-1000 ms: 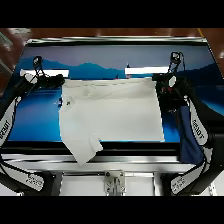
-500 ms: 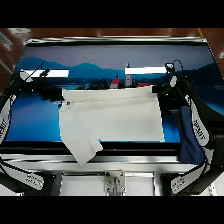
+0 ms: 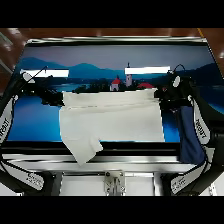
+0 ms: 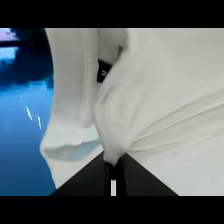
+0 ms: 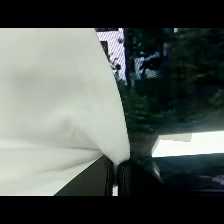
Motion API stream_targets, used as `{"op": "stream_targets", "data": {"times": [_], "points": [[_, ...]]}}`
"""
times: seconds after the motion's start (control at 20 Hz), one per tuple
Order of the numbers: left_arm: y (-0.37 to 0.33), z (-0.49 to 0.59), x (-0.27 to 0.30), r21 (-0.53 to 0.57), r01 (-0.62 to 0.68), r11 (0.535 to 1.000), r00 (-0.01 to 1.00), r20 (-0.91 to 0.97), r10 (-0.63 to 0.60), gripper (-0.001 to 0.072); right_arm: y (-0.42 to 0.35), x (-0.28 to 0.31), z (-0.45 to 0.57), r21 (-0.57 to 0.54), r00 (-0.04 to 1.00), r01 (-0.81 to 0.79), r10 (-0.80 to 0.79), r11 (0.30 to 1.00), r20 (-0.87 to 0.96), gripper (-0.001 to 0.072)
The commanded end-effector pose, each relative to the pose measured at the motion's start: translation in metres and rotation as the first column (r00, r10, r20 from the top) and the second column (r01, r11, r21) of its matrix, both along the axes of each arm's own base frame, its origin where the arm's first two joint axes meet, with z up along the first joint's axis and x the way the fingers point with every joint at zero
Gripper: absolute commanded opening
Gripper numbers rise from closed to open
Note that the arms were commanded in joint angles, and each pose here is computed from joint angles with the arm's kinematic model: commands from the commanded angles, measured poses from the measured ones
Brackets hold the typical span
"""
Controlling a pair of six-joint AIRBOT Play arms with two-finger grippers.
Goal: Fold the shirts.
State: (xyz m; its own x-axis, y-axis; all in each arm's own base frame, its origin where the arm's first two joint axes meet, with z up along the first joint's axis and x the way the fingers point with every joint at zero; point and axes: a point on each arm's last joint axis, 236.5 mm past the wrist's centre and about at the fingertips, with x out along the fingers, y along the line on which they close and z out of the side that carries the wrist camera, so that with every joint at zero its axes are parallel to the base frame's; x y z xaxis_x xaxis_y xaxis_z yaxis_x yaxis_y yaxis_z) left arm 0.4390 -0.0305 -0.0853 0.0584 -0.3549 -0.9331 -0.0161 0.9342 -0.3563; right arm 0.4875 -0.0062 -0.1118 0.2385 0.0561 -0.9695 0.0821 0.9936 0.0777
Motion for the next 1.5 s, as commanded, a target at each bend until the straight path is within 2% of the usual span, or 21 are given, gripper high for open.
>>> {"op": "stream_targets", "data": {"times": [0.0,0.15,0.2,0.25,0.3,0.5,0.6,0.7,0.8,0.85,0.9,1.0,1.1,1.2,1.45], "points": [[0.000,-0.009,-0.001,0.002,-0.027,1.000,0.999,-0.026,0.027,0.0045,0.010,-0.008,-0.005,0.052,0.999,0.026,-0.024,0.998,-0.040,0.0078],[0.001,-0.013,-0.002,-0.001,-0.042,0.999,0.998,-0.042,0.042,0.0051,0.014,-0.014,-0.005,0.070,0.997,0.031,-0.026,0.997,-0.069,0.0104],[0.001,-0.011,-0.002,-0.004,-0.044,0.999,0.998,-0.044,0.044,0.0155,0.014,-0.014,-0.001,0.073,0.998,0.031,-0.026,0.997,-0.065,0.0149],[0.002,-0.007,-0.004,-0.007,-0.040,0.999,0.998,-0.057,0.040,0.0328,0.014,-0.014,0.004,0.069,0.998,0.018,-0.014,0.997,-0.056,0.0382],[0.004,-0.002,-0.007,-0.013,-0.034,0.999,0.997,-0.073,0.033,0.0398,0.012,-0.013,0.013,0.058,0.999,-0.011,0.013,0.998,-0.038,0.0524],[0.028,0.042,-0.024,-0.040,-0.040,0.998,0.991,-0.132,0.034,0.0397,-0.026,-0.026,0.066,-0.108,0.997,-0.079,0.078,0.991,-0.010,0.0525],[0.041,0.064,-0.042,-0.048,-0.056,0.997,0.987,-0.153,0.048,0.0396,-0.051,-0.056,0.082,-0.118,0.993,-0.080,0.069,0.990,-0.094,0.0524],[0.048,0.075,-0.067,-0.062,-0.080,0.995,0.984,-0.164,0.069,0.0395,-0.075,-0.098,0.086,-0.057,0.975,-0.024,0.011,0.998,-0.223,0.0525],[0.034,0.065,-0.112,-0.141,-0.077,0.987,0.980,-0.192,0.049,0.0398,-0.087,-0.140,0.081,0.055,0.937,0.039,-0.017,0.998,-0.350,0.0525],[0.022,0.051,-0.138,-0.195,-0.109,0.975,0.975,-0.210,0.067,0.0435,-0.088,-0.156,0.076,0.110,0.919,0.070,-0.022,0.991,-0.393,0.0525],[0.009,0.036,-0.159,-0.245,-0.162,0.956,0.968,-0.229,0.106,0.0510,-0.086,-0.168,0.072,0.161,0.905,0.108,-0.030,0.981,-0.423,0.0526],[-0.013,0.016,-0.195,-0.338,-0.252,0.907,0.952,-0.256,0.170,0.0518,-0.078,-0.178,0.064,0.238,0.894,0.164,-0.042,0.957,-0.445,0.0526],[-0.023,0.006,-0.217,-0.371,-0.293,0.881,0.939,-0.283,0.193,0.0517,-0.070,-0.179,0.059,0.269,0.895,0.178,-0.042,0.947,-0.443,0.0526],[-0.031,-0.003,-0.231,-0.375,-0.304,0.876,0.930,-0.316,0.187,0.0517,-0.064,-0.172,0.057,0.277,0.905,0.168,-0.036,0.946,-0.423,0.0526],[-0.045,-0.021,-0.240,-0.341,-0.274,0.899,0.934,-0.318,0.164,0.0516,-0.060,-0.157,0.055,0.284,0.929,0.153,-0.039,0.947,-0.369,0.0526]]}}
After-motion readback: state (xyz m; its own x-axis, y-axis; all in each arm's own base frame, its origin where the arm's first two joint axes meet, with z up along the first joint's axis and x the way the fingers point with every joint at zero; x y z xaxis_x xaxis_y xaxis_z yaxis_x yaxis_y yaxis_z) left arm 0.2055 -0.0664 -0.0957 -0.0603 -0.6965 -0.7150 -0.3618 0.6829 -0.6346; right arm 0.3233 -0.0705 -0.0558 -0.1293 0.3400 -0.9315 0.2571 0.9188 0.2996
